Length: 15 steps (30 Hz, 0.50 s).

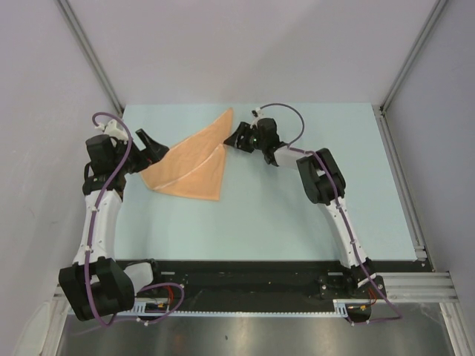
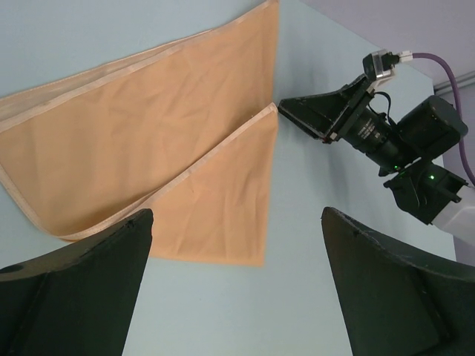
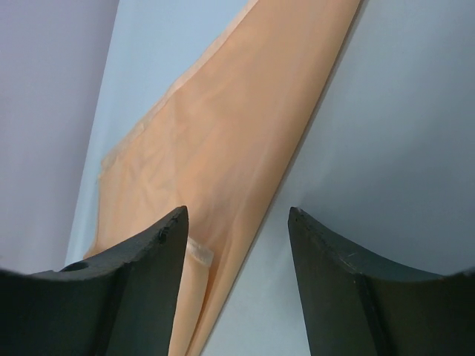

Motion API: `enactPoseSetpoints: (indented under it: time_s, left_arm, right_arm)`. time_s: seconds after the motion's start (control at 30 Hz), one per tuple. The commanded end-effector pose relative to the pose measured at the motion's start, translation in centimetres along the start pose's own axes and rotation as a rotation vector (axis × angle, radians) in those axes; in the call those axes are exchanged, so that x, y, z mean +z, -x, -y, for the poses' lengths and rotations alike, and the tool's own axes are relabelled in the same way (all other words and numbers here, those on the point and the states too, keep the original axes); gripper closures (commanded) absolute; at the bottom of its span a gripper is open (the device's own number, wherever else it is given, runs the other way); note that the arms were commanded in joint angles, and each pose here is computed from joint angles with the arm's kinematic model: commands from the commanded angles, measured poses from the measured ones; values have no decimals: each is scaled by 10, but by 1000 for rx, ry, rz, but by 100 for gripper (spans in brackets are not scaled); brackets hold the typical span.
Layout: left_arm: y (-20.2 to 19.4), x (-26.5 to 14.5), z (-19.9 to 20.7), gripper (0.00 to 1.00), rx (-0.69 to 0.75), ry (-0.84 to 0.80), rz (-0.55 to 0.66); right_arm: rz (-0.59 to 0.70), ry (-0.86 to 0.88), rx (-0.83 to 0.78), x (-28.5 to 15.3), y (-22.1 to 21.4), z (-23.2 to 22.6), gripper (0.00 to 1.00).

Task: Fold the napkin, place the utensils inside, and roll it up
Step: Fold the napkin

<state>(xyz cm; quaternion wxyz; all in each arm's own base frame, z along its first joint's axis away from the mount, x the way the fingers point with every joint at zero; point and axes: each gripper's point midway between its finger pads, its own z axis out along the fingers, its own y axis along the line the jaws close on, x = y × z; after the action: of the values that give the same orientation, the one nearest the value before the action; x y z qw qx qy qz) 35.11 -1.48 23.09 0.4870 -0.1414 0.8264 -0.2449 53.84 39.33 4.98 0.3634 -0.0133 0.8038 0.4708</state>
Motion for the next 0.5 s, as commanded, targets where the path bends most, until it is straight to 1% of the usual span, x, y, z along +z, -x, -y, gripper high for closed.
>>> enactPoseSetpoints:
  time_s: [0.0, 0.07, 0.1, 0.17, 0.3, 0.37, 0.4, 0.47]
  left_arm:
    - [6, 1, 4, 0, -3, -32, 21]
    - [6, 1, 3, 0, -4, -32, 21]
    - [6, 0, 4, 0, -4, -34, 20]
    - [6, 1, 3, 0, -6, -33, 19]
    - [5, 1, 4, 0, -8, -37, 17]
    - [6, 1, 5, 0, -7, -39, 18]
    - [5, 2, 5, 0, -6, -39, 17]
    - [5, 1, 5, 0, -5, -40, 17]
  right_arm:
    - [32, -91, 67, 17, 9, 18, 40]
    - [12, -127, 87, 23, 1, 30, 42]
    - [20, -121, 88, 26, 6, 25, 44]
    - [3, -154, 101, 29, -1, 34, 46]
    - [-10, -177, 109, 34, -8, 39, 50]
    - [-18, -185, 107, 36, -12, 37, 53]
    - [-20, -192, 105, 37, -12, 37, 57]
    - [-22, -213, 96, 39, -11, 36, 58]
